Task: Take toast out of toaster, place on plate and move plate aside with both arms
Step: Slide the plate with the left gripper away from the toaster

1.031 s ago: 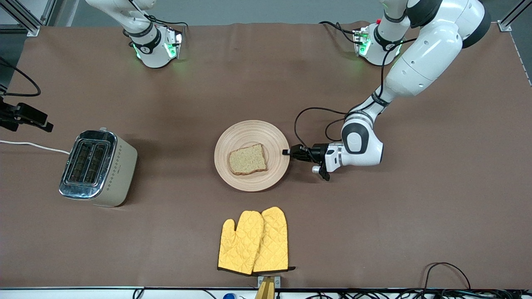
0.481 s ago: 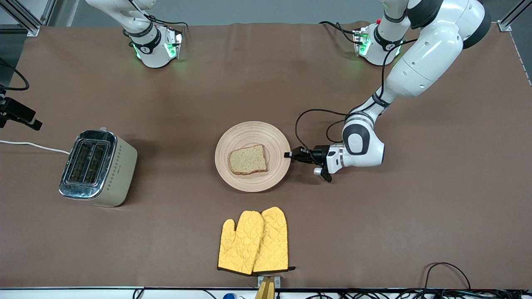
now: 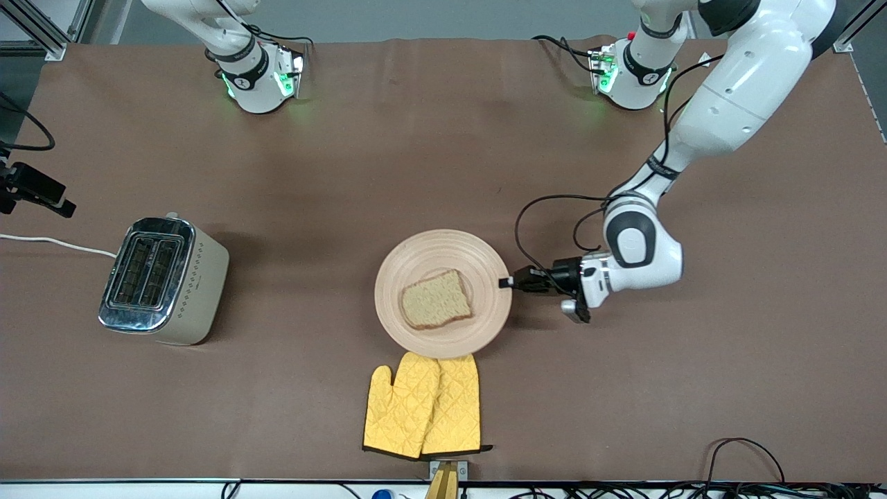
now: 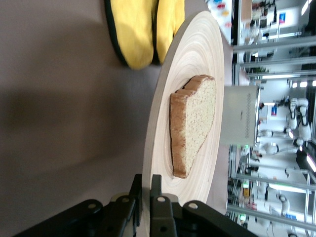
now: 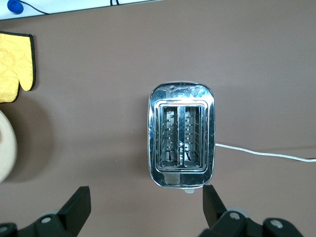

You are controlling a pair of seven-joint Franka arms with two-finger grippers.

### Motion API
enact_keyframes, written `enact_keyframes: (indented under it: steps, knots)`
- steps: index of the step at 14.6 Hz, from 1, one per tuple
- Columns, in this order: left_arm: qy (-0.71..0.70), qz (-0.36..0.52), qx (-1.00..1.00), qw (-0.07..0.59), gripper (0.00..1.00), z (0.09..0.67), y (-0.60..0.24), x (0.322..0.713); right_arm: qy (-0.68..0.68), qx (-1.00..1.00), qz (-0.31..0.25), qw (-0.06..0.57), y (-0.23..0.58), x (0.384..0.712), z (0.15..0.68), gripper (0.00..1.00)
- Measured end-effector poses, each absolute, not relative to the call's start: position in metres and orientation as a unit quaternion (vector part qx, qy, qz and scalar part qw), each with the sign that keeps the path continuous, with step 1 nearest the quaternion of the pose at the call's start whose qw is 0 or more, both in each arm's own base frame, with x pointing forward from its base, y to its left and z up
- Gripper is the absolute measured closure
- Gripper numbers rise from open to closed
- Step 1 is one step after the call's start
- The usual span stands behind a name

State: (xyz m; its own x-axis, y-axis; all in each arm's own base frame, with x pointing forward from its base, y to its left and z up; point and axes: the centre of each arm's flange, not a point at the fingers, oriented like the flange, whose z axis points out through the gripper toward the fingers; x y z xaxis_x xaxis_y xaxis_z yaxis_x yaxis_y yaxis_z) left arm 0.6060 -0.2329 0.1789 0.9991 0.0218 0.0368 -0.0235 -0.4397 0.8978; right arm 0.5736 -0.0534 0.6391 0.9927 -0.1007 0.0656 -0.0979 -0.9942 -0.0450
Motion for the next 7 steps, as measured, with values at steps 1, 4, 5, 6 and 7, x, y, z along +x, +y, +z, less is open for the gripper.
enact_keyframes:
  steps: [1,4,5,6,7]
  knots:
    - [0.007,0.032,0.848,0.528,0.91,0.191,-0.218,0.614,0.051,-0.998,-0.026,0.021,-0.054,0.572,0.638,0.00]
    - [-0.006,0.042,0.850,0.526,0.91,0.210,-0.160,0.631,0.054,-0.998,-0.019,0.021,-0.059,0.570,0.636,0.00]
    - [-0.013,0.039,0.851,0.523,0.91,0.210,-0.131,0.634,0.055,-0.998,-0.018,0.021,-0.060,0.570,0.636,0.00]
    - [-0.017,0.037,0.853,0.520,0.91,0.210,-0.102,0.637,0.055,-0.998,-0.017,0.021,-0.060,0.570,0.636,0.00]
    - [-0.019,0.035,0.854,0.518,0.91,0.209,-0.072,0.638,0.054,-0.998,-0.016,0.021,-0.059,0.569,0.636,0.00]
